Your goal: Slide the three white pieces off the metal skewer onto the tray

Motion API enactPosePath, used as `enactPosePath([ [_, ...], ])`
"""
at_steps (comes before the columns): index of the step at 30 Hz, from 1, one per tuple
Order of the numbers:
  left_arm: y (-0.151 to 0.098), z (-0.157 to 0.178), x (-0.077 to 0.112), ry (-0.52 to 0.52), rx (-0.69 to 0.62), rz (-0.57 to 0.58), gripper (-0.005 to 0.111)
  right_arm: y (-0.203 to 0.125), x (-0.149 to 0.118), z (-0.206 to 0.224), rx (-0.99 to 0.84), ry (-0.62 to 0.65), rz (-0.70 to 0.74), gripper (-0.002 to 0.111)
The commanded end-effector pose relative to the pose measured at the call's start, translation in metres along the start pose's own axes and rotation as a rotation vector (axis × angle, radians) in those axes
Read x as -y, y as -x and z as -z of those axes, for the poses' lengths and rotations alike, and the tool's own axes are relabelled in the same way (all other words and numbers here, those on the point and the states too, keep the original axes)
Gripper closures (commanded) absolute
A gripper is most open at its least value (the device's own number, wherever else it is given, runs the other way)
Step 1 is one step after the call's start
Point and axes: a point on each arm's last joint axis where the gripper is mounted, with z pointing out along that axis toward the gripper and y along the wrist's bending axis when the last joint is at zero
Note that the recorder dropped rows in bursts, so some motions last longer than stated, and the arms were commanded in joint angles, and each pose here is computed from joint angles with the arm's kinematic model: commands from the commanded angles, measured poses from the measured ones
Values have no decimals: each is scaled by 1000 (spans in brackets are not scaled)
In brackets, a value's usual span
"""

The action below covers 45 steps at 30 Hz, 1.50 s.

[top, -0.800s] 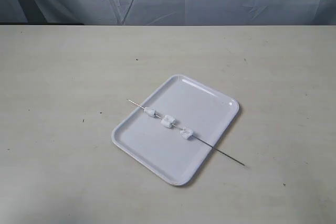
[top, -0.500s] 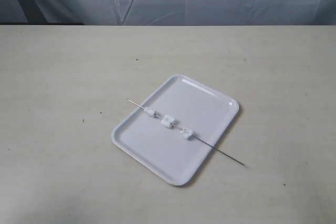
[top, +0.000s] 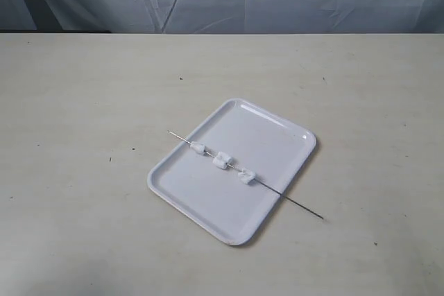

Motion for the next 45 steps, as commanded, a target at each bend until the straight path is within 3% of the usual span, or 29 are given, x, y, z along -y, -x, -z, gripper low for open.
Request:
enactPosePath([
  [1, -1, 0, 0, 0, 2, 11, 107, 3, 3, 0, 34, -33, 91, 109],
  [5, -1, 0, 0, 0, 2, 11, 107, 8, 6, 1, 84, -85, 286, 109],
  [8, -1, 0, 0, 0, 2, 11, 107, 21, 4, 3, 227, -99, 447, 109],
  [13, -1, 0, 0, 0, 2, 11, 107, 41, -2, 10, 474, -33, 230, 109],
  [16, -1, 0, 0, 0, 2, 11, 107, 44, 1, 11, 506, 34, -192, 109],
  [18, -1, 0, 0, 0, 4, 11, 107, 42, 2, 10, 483, 49, -289, 109],
  [22, -1, 0, 0, 0, 4, 11, 107, 40, -2, 9, 449, 92, -254, 109],
  [27, -1, 0, 0, 0, 4, 11, 107, 73, -20, 13, 461, 263, -167, 109],
  [34, -1, 0, 0, 0, 4, 11, 107, 131, -58, -9, 466, 440, 176, 109],
  [39, -1, 0, 0, 0, 4, 11, 107, 148, -64, -54, 201, 323, 245, 109],
  [45, -1, 0, 0, 0, 4, 11, 107, 131, -47, -91, -235, -13, 305, 109],
])
